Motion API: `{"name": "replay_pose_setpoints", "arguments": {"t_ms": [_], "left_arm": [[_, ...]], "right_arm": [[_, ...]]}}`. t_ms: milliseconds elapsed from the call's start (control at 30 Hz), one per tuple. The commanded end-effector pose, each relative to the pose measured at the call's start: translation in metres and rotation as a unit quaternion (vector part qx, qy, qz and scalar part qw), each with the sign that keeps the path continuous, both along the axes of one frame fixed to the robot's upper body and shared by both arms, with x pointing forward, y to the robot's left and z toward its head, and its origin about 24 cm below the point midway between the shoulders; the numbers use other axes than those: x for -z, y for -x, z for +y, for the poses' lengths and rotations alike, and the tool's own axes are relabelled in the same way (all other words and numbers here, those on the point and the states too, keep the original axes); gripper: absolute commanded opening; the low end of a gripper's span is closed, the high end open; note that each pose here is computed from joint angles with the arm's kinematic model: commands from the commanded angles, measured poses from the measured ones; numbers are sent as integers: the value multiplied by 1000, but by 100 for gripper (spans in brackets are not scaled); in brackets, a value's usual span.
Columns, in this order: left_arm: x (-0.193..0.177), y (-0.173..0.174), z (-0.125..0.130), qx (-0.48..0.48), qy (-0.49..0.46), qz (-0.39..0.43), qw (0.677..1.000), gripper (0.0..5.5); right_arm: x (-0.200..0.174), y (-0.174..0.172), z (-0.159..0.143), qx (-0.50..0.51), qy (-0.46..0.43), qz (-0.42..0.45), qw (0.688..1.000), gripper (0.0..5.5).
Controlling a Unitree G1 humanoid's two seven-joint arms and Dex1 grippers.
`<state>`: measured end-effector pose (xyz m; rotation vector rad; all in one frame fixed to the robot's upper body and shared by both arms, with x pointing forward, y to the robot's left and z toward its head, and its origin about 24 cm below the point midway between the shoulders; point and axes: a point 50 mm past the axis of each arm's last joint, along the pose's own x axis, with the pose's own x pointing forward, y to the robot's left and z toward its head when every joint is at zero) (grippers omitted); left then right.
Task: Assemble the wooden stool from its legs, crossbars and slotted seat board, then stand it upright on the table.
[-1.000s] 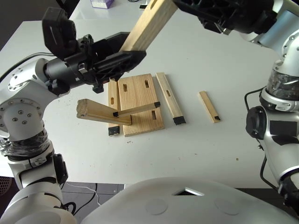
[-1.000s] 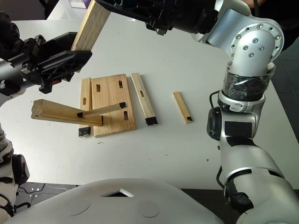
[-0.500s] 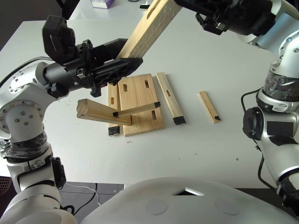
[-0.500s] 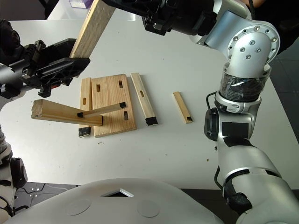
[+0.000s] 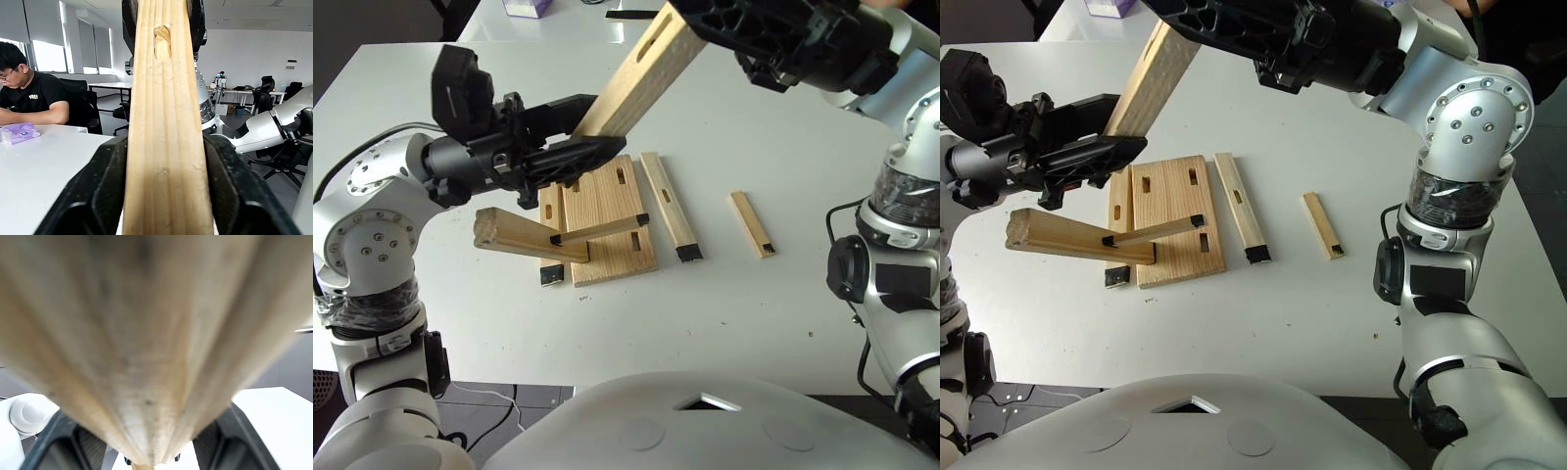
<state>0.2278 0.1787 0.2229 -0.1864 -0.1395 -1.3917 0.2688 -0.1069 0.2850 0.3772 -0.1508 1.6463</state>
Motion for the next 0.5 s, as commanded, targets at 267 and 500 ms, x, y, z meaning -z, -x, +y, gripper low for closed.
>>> {"name": "replay_pose_setpoints", "arguments": {"t_ms": [267, 500], "left_arm": [[-3, -25, 23, -95, -46, -30, 994, 316], [26, -35, 79, -295, -57, -14, 954, 316]], "right_arm": [[-8, -7, -22, 78, -16, -45, 996, 203], [42, -28, -37, 165, 121, -123, 971, 203]]}}
